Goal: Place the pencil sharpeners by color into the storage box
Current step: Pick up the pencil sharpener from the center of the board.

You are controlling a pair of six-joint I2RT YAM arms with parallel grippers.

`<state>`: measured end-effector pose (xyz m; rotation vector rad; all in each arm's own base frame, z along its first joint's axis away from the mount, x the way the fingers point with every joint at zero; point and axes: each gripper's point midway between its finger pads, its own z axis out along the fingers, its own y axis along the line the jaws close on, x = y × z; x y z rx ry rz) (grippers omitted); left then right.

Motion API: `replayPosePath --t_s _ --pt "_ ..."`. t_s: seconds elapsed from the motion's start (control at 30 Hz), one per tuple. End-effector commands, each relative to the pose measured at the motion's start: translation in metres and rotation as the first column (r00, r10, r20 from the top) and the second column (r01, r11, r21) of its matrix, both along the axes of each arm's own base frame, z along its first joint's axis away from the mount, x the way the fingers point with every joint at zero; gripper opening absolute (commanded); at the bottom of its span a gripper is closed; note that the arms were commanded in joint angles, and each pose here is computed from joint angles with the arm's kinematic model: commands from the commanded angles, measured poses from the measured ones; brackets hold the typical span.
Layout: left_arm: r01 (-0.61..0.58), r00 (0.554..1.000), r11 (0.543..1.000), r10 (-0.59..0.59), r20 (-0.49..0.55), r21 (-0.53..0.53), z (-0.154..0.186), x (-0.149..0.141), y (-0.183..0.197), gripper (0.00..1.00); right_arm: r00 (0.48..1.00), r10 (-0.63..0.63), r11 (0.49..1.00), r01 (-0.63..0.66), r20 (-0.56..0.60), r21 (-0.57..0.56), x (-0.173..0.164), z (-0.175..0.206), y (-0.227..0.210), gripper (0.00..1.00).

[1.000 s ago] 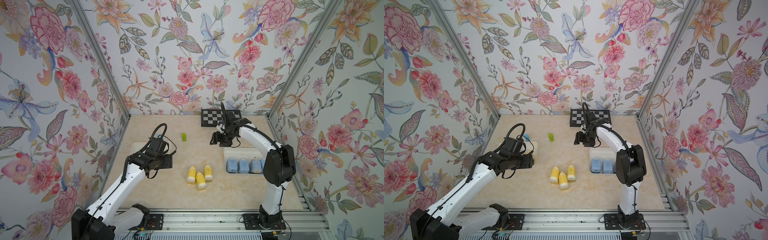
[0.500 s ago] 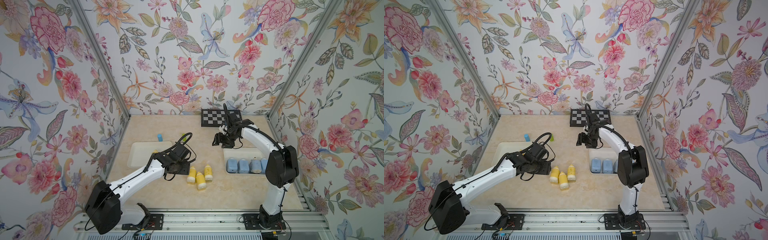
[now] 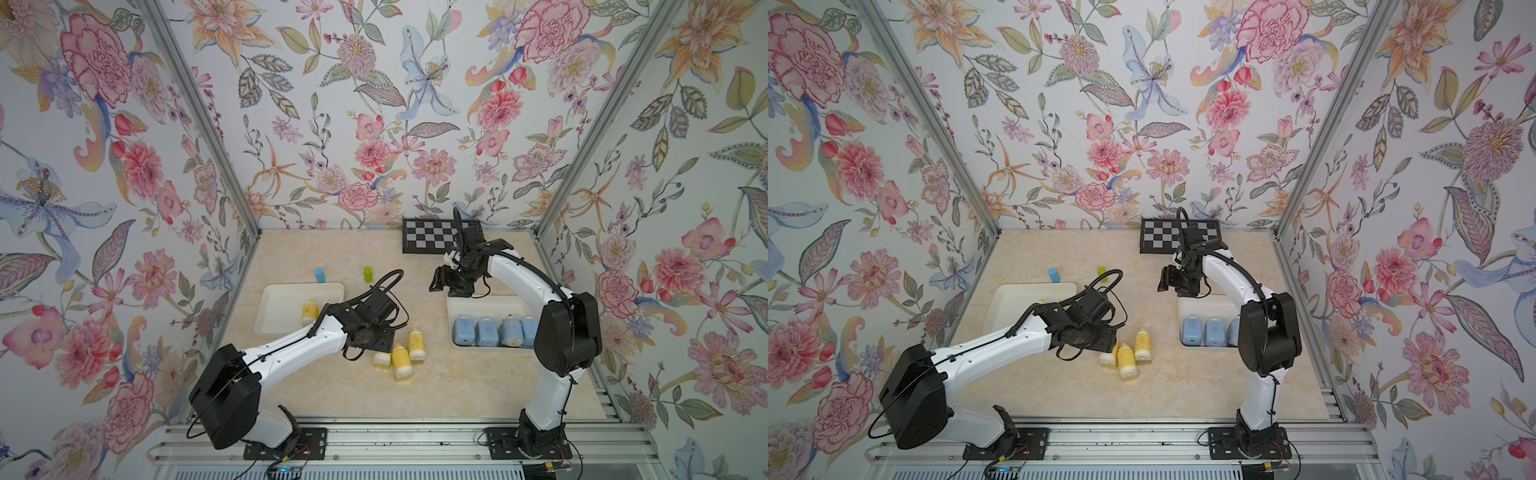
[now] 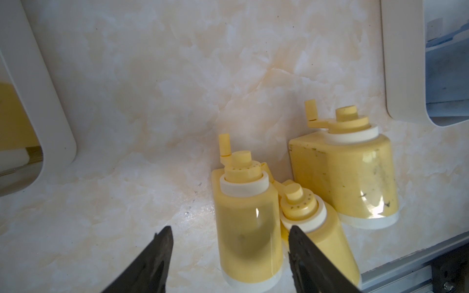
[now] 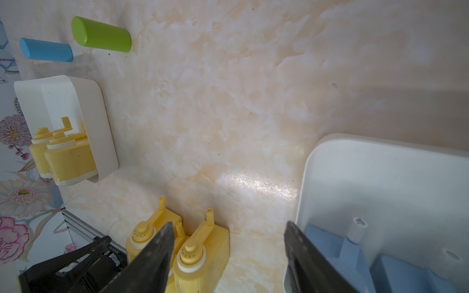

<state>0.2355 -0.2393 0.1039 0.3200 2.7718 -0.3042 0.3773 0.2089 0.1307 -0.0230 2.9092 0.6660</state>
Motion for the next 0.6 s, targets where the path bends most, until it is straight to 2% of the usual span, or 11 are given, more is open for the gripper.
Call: replayPosePath --t_s 0.0,0.57 --pt "0.03 1.0 1.0 -0.03 0.005 0.005 0.004 0.001 -0.008 0.73 1.0 -0.002 1.0 0.002 0.029 0.007 -0.003 0.012 -0.004 0.7" --pt "0.055 0.997 0.995 -0.05 -0.063 0.078 -0.012 -0.01 -0.006 0.65 1.0 -0.004 1.0 0.004 0.018 -0.002 -0.007 0.006 -0.007 0.7"
